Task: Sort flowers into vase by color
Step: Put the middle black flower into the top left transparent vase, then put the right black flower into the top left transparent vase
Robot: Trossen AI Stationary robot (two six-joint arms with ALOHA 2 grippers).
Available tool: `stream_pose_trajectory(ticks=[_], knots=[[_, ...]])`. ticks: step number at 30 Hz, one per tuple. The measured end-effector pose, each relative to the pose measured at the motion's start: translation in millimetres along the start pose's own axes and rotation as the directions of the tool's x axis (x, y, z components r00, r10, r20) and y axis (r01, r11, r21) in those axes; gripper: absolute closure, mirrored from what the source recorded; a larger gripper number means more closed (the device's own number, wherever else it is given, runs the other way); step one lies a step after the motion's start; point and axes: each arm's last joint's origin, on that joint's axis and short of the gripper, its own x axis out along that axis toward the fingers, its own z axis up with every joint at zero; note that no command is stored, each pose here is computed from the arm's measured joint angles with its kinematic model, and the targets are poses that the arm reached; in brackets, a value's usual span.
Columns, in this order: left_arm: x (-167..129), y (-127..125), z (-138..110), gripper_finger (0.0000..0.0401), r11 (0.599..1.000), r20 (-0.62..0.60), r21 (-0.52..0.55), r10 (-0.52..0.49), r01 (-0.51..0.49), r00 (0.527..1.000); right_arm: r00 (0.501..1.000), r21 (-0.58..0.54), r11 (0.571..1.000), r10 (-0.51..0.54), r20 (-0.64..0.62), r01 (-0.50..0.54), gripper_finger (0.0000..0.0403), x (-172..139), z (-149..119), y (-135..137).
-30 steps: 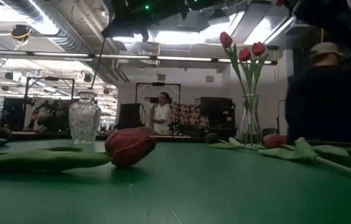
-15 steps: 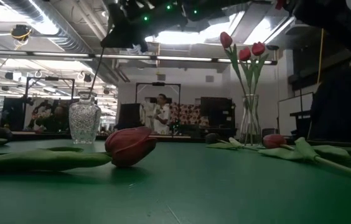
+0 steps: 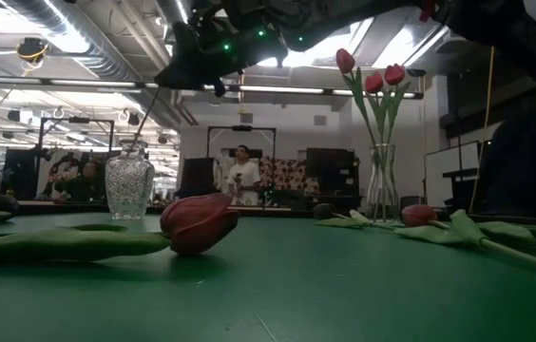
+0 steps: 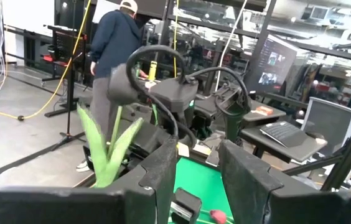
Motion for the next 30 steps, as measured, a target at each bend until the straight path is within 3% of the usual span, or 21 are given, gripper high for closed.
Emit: stream_pose_trajectory(ticks=[8,14,24,30], knots=[[0,0,0,0.0282,1.000,0.000,0.000,0.001,-0.001,1.000,1.000,0.007,1.000,0.018,-0.009,-0.018,0.0229,0,-1,0],[0,0,0,0.0282,1.000,0.000,0.000,0.001,-0.001,1.000,0.999,0.008,1.000,0.026,-0.039,-0.026,0.0172,-1,-1,-2],[0,0,0,0.0282,1.000,0.001,-0.001,0.002,-0.002,1.000,0.978,-0.037,0.999,0.014,-0.207,-0.022,0.0147,-10,-2,-8],[0,0,0,0.0282,1.000,-0.001,-0.017,0.002,-0.002,1.000,0.943,-0.091,0.996,-0.049,-0.329,0.020,0.0147,-13,-13,-8]])
